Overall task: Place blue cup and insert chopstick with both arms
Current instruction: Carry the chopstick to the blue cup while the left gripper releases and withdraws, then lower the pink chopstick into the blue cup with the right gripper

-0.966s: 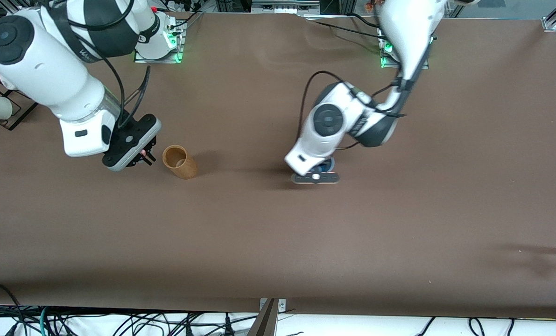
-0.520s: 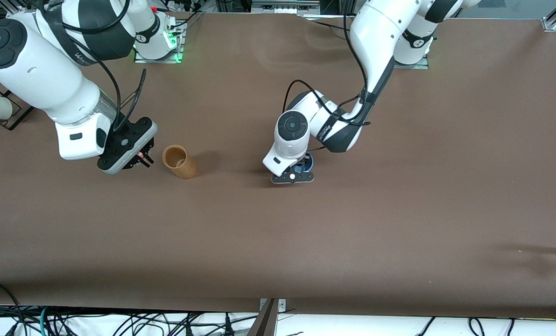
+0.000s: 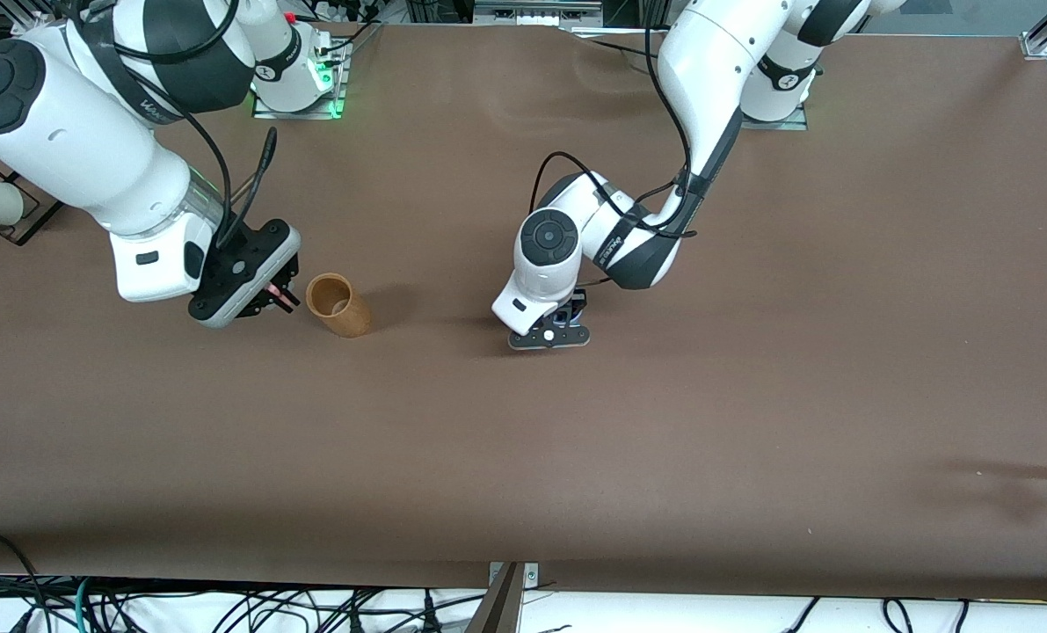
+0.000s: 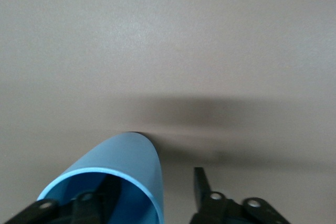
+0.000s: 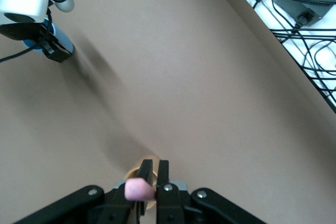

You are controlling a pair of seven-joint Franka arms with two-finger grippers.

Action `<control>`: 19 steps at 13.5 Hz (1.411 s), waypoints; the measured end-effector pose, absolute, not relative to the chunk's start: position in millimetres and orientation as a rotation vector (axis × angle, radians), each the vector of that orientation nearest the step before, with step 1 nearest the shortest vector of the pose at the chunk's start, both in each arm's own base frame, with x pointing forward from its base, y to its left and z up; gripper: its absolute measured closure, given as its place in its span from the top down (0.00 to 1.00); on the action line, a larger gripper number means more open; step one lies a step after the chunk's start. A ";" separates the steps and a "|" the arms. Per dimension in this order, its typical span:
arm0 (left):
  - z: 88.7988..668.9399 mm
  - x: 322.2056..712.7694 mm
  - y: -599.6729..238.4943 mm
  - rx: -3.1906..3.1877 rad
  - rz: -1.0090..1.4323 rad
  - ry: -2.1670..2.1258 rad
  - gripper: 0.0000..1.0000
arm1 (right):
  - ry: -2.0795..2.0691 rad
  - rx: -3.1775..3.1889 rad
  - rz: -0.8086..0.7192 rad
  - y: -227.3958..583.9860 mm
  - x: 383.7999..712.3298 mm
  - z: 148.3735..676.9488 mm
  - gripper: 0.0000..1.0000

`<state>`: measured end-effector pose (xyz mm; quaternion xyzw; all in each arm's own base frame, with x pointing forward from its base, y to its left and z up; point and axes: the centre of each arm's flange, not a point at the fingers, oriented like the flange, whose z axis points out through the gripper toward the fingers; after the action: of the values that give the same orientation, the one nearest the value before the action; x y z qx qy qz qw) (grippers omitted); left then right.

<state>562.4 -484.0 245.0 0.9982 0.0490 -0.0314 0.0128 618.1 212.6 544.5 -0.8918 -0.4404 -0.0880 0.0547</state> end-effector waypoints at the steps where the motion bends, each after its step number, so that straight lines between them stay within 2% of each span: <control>1: 251.6 563.7 -484.7 3.111 -0.098 0.152 0.83 | -1.321 -2.707 -0.266 217.6 616.3 544.7 0.08; 2: 260.5 563.7 -483.6 3.122 -0.120 0.152 0.95 | -1.291 -2.715 -0.263 226.0 613.4 545.1 0.08; 3: 273.1 564.5 -480.9 3.134 -0.141 0.148 1.00 | -1.261 -2.723 -0.260 238.4 608.9 546.2 0.08; 7: 372.1 587.5 -428.3 3.155 -0.171 0.116 1.00 | -1.145 -2.745 -0.270 299.1 583.6 559.4 0.08; 13: 517.4 633.7 -244.1 3.125 -0.111 0.062 1.00 | -0.975 -2.737 -0.386 392.6 561.2 538.5 0.08; 16: 572.4 633.3 -140.5 3.115 -0.073 0.102 1.00 | -0.887 -2.710 -0.451 454.5 556.3 506.0 0.08; 19: 613.1 615.1 -44.0 3.114 -0.063 0.122 1.00 | -0.817 -2.689 -0.492 498.1 561.2 464.6 0.08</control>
<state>615.1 -44.0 613.1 0.9990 0.0391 -0.0203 0.0125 561.2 498.1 464.6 -0.9326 -0.2835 -0.1708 0.1437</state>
